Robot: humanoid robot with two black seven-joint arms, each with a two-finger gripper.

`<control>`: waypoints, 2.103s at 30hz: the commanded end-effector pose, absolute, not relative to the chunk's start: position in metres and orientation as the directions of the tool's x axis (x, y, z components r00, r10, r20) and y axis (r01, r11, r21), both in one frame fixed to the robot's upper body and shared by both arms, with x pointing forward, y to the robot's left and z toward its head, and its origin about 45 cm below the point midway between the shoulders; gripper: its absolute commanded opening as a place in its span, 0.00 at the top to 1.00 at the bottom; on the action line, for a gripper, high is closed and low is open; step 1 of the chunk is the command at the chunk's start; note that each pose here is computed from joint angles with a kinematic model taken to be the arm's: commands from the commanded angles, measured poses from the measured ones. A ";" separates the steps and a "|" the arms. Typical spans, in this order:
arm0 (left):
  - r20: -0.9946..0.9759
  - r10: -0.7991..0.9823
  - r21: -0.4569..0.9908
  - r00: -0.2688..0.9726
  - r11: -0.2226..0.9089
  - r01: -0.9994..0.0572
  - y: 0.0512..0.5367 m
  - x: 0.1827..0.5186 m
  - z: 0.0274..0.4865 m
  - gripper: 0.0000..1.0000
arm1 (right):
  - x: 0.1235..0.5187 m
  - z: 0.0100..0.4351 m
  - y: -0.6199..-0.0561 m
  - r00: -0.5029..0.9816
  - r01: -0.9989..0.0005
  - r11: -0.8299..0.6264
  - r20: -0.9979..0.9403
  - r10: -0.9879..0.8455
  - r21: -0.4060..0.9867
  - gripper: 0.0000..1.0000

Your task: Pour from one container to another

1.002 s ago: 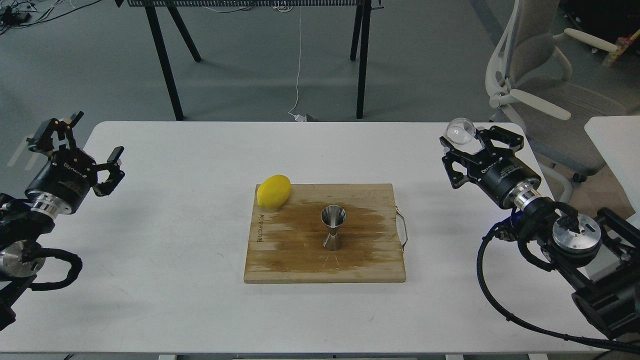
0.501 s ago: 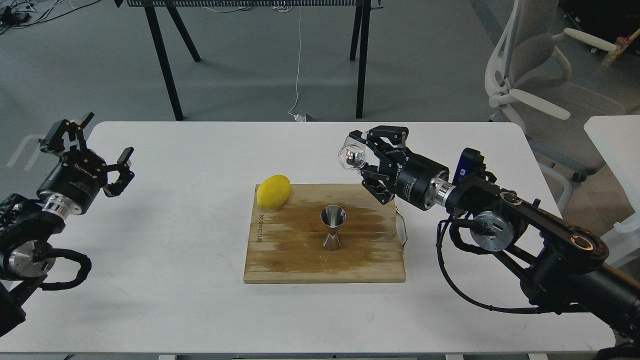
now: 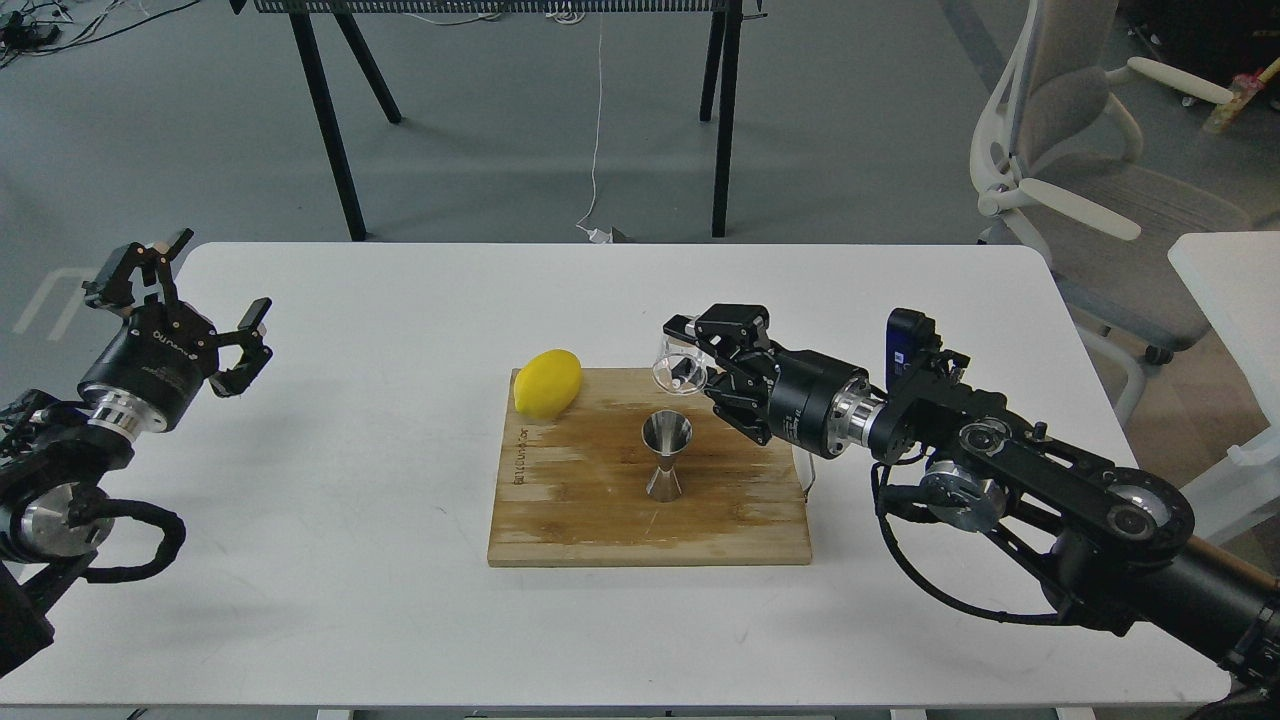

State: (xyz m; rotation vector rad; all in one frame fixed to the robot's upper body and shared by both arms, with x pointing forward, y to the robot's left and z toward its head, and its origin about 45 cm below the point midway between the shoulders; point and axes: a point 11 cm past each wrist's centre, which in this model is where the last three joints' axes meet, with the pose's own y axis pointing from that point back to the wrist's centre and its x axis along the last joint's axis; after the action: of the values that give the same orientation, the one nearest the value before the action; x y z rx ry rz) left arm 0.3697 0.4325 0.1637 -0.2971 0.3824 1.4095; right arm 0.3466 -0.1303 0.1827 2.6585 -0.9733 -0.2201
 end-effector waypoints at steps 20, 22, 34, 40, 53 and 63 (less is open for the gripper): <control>-0.431 0.895 0.027 0.116 0.141 -0.990 0.432 0.369 0.162 0.00 | 0.334 0.168 -0.123 0.814 -0.560 -0.732 0.094 -0.573 0.389 0.71; -0.431 0.895 0.027 0.116 0.141 -0.990 0.432 0.369 0.162 0.00 | 0.334 0.167 -0.121 0.819 -0.554 -0.734 0.098 -0.566 0.393 0.70; -0.431 0.895 0.027 0.116 0.141 -0.990 0.432 0.369 0.162 0.00 | 0.333 0.166 -0.121 0.826 -0.552 -0.732 0.138 -0.547 0.400 0.70; -0.431 0.895 0.028 0.115 0.141 -0.990 0.432 0.368 0.162 0.00 | 0.334 0.168 -0.120 0.826 -0.552 -0.733 0.145 -0.544 0.398 0.70; -0.431 0.895 0.028 0.115 0.141 -0.990 0.432 0.368 0.162 0.00 | 0.337 0.175 -0.112 0.850 -0.526 -0.743 0.227 -0.475 0.414 0.70; -0.431 0.895 0.029 0.114 0.139 -0.990 0.432 0.368 0.161 0.00 | 0.338 0.176 -0.111 0.850 -0.526 -0.741 0.292 -0.439 0.417 0.70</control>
State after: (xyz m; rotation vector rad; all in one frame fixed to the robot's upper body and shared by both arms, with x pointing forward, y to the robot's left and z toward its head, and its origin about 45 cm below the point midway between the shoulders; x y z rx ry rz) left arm 0.3684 0.4324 0.1616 -0.2954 0.3869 1.4112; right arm 0.3374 -0.1107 0.1751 2.5329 -0.7098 0.2264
